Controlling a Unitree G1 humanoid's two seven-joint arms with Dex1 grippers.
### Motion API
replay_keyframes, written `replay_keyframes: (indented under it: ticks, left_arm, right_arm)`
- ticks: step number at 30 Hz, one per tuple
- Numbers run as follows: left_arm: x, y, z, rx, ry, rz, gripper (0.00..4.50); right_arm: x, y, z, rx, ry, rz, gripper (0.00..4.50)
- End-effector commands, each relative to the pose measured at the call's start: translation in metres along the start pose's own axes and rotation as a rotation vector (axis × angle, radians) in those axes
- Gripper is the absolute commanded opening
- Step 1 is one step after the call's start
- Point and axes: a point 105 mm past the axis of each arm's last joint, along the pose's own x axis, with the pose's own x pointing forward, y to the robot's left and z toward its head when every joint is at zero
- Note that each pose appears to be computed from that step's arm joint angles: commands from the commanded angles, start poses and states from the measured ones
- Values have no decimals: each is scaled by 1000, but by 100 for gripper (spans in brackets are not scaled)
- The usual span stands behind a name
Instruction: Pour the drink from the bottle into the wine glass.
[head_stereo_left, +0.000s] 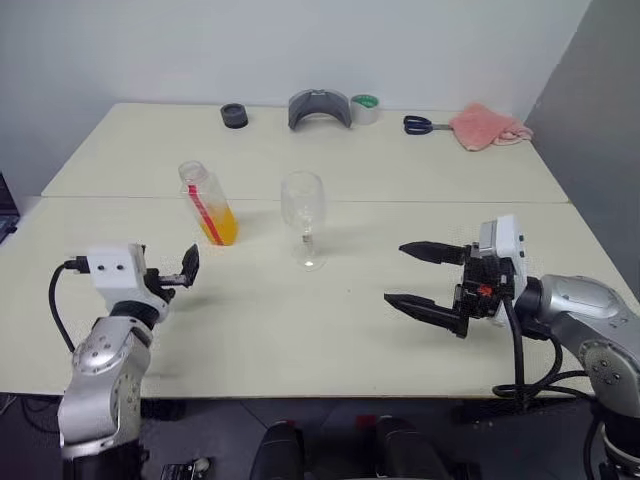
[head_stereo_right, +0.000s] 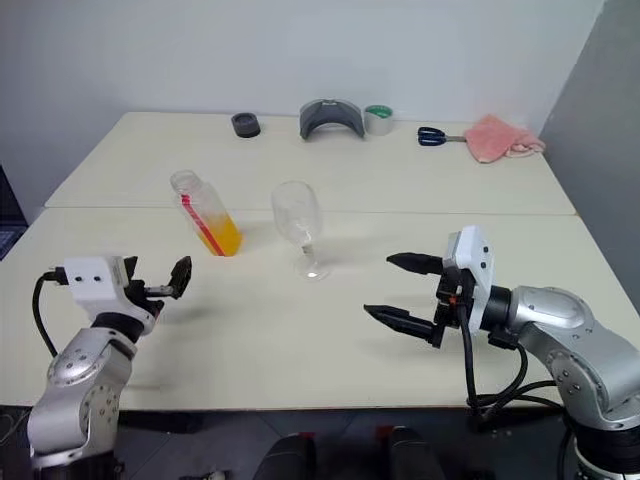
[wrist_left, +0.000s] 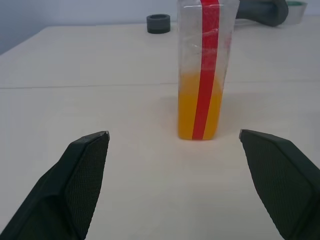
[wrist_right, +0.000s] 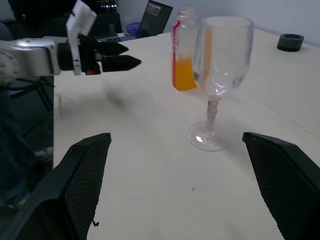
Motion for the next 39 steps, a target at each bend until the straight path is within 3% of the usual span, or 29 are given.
replay_keyframes:
  ticks: [1, 9, 39]
  left_arm:
    - [22, -3, 14, 46, -54, -37, 450]
    - [51, -24, 18, 60, -67, -159, 450]
    - [116, -39, 16, 110, -86, -269, 450]
  right_arm:
    - [0, 0, 17, -18, -12, -27, 449]
    - [2, -3, 24, -7, -16, -85, 449]
    - [-11, 2, 51, -19, 3, -136, 449]
